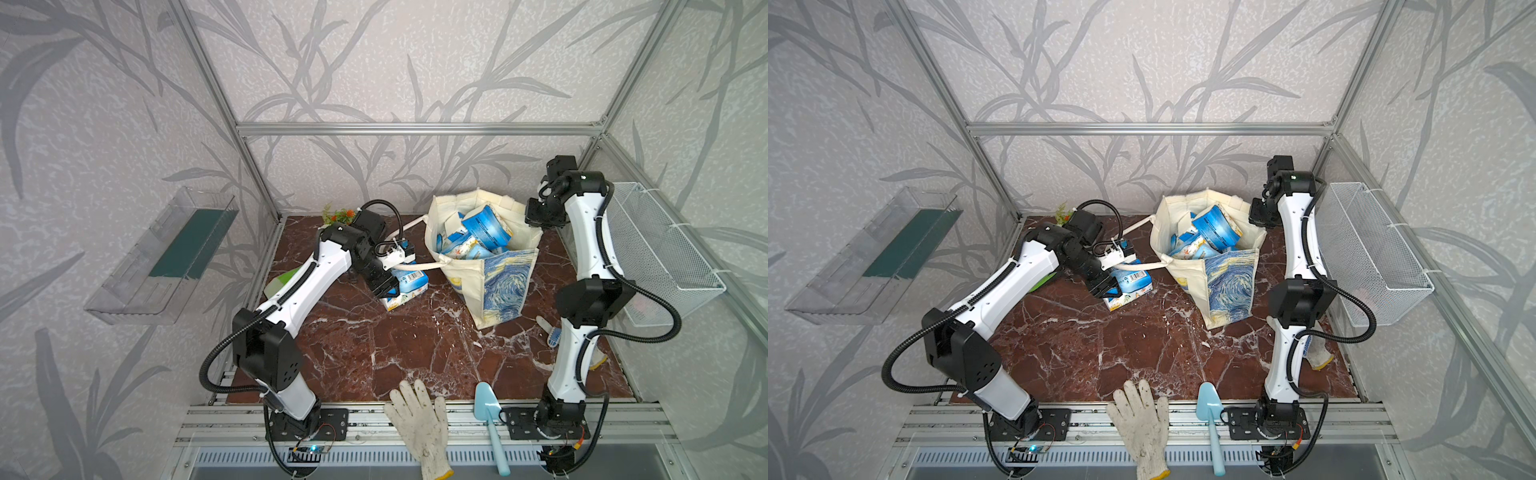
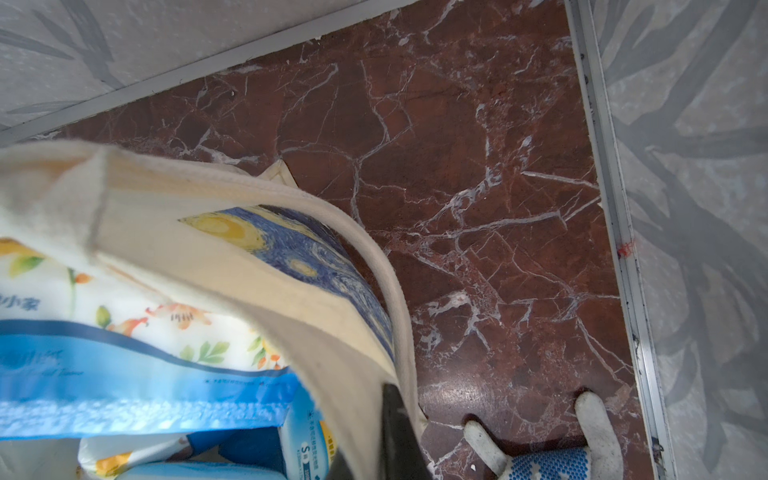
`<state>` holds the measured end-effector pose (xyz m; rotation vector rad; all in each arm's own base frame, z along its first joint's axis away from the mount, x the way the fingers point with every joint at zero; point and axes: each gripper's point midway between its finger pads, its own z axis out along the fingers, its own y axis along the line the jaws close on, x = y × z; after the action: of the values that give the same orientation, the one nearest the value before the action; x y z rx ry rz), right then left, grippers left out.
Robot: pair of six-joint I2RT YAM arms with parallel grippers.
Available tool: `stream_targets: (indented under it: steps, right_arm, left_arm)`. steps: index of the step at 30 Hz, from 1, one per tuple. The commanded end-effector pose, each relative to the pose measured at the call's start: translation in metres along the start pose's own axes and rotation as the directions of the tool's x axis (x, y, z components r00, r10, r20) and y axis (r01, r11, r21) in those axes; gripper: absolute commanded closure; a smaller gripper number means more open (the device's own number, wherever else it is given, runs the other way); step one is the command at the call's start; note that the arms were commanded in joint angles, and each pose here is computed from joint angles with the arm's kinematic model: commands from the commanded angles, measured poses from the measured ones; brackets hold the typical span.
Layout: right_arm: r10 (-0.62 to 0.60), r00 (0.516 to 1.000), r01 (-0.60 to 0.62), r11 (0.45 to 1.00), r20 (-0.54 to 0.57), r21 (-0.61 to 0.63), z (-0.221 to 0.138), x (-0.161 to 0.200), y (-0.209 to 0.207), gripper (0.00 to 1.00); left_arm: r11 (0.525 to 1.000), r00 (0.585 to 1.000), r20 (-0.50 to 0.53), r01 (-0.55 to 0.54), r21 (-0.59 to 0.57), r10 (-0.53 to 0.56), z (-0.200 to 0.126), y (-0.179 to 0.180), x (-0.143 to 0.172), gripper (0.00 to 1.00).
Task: Put tissues into the canvas bag
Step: Pick up the pack of facial tissues from the center of the board.
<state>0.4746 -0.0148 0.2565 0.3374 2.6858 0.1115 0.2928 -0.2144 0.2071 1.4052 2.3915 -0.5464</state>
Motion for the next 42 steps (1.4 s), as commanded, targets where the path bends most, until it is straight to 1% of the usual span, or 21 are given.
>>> stream_targets:
  steps: [1,5,9,12,24,33,37,42]
  right_arm:
    - [0.002,1.000,-0.002,1.000,0.010,-0.002,-0.003,-0.003,-0.001,0.91]
    - [0.008,1.000,-0.008,1.000,0.014,-0.001,-0.005,-0.003,-0.004,0.91]
    - [0.012,1.000,-0.012,1.000,0.010,-0.006,-0.004,-0.003,-0.003,0.91]
    - [0.015,1.000,-0.015,1.000,0.007,-0.011,-0.002,-0.004,-0.003,0.91]
    - [0.013,1.000,-0.013,1.000,0.004,-0.013,0.001,-0.004,-0.002,0.91]
    - [0.013,1.000,-0.013,1.000,0.005,-0.014,0.000,-0.004,-0.002,0.91]
    - [0.012,1.000,-0.012,1.000,0.005,-0.011,0.001,-0.004,-0.002,0.91]
    - [0.013,1.000,-0.013,1.000,0.008,-0.014,0.000,-0.005,-0.002,0.91]
  left_arm:
    - [0.997,0.999,0.019,-0.051,0.049,0.050,-0.005,-0.010,-0.004,0.35]
    - [0.996,0.996,-0.054,-0.071,0.060,0.074,-0.009,-0.014,0.011,0.35]
    - [0.997,0.995,-0.074,-0.065,0.045,0.068,-0.014,-0.016,0.019,0.35]
    - [0.998,0.995,-0.087,-0.041,0.040,0.044,-0.017,-0.018,0.024,0.35]
    - [1.000,0.998,-0.058,-0.009,0.010,0.010,-0.042,-0.022,0.034,0.35]
    - [0.998,0.993,-0.108,-0.052,0.040,0.056,-0.048,-0.039,0.060,0.36]
    - [0.995,0.989,-0.128,-0.066,0.081,0.076,-0.052,-0.052,0.071,0.36]
    - [0.989,0.987,-0.126,-0.082,0.126,0.097,-0.059,-0.068,0.080,0.37]
